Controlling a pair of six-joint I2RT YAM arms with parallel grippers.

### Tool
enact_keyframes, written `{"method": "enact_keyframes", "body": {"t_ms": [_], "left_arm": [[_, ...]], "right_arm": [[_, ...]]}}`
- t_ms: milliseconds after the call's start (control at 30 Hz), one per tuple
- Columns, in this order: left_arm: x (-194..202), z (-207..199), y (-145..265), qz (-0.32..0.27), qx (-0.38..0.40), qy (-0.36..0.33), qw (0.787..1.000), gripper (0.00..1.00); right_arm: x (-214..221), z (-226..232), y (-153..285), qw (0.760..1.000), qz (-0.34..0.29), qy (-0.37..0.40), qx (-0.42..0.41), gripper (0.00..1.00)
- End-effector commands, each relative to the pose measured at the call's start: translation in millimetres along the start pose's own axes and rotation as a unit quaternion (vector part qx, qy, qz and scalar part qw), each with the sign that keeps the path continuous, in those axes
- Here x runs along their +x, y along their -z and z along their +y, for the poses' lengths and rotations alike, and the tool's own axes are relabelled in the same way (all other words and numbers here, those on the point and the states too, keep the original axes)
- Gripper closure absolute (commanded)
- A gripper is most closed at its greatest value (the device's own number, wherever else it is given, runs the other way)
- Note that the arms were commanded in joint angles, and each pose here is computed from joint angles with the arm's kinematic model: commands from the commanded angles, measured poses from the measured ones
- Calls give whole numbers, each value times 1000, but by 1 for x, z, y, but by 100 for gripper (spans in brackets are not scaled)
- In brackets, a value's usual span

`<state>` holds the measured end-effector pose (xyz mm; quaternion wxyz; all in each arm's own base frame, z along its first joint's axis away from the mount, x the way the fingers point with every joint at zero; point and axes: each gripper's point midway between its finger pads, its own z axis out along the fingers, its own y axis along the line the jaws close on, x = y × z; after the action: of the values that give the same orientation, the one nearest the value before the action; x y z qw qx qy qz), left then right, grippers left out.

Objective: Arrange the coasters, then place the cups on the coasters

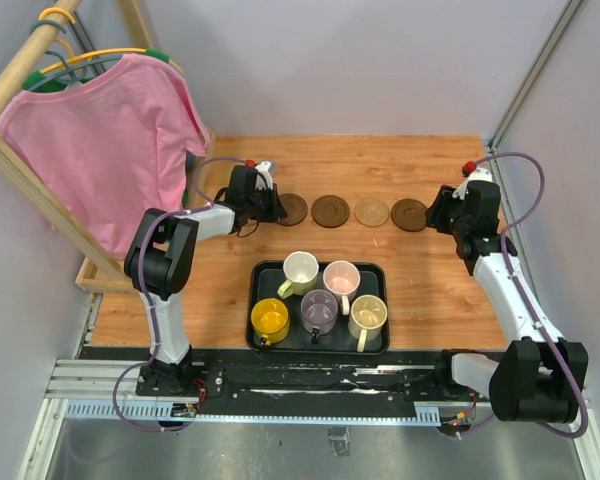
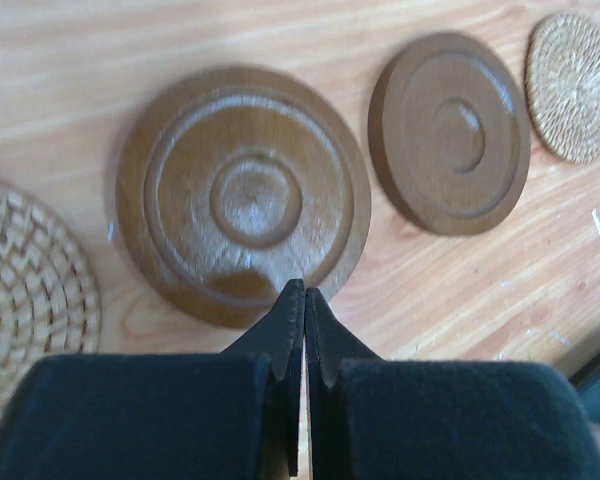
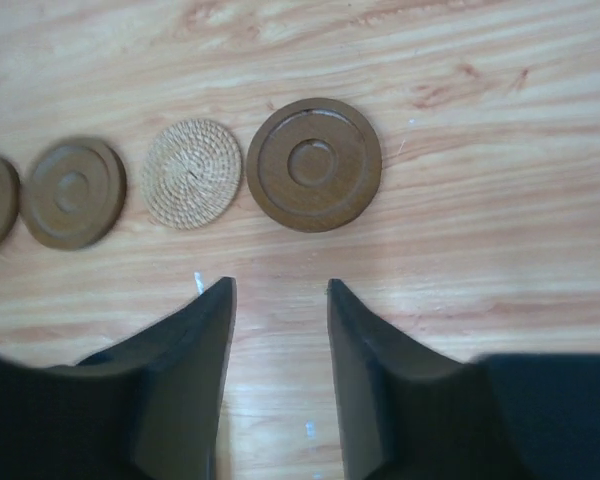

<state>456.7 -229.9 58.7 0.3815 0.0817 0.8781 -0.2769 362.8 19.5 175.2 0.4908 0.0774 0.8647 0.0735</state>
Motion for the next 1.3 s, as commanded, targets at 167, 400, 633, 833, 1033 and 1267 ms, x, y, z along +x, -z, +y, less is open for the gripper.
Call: {"method": "enact_keyframes", "body": {"t_ms": [167, 400, 633, 833, 1033, 1267], "left_arm": [[-21, -20, 41, -65, 13, -21, 998, 99], [-7, -17, 57, -65, -2, -15, 998, 99], [3, -17, 72, -73, -5, -1, 997, 99], [4, -16, 91, -89, -20, 3, 996, 99], [6, -4, 117, -120, -66, 8, 991, 100], [9, 13, 155, -175, -124, 15, 976, 99]], "right_arm": [[-20, -12, 7, 996, -51, -66, -19, 32], [-25, -28, 27, 994, -84, -57, 26, 44], [-22, -42, 47, 992, -107, -37, 63, 47], [-20, -48, 51, 990, -110, -34, 80, 44], [-12, -58, 52, 989, -93, -41, 109, 20], [-9, -78, 62, 978, -111, -60, 165, 12]]}}
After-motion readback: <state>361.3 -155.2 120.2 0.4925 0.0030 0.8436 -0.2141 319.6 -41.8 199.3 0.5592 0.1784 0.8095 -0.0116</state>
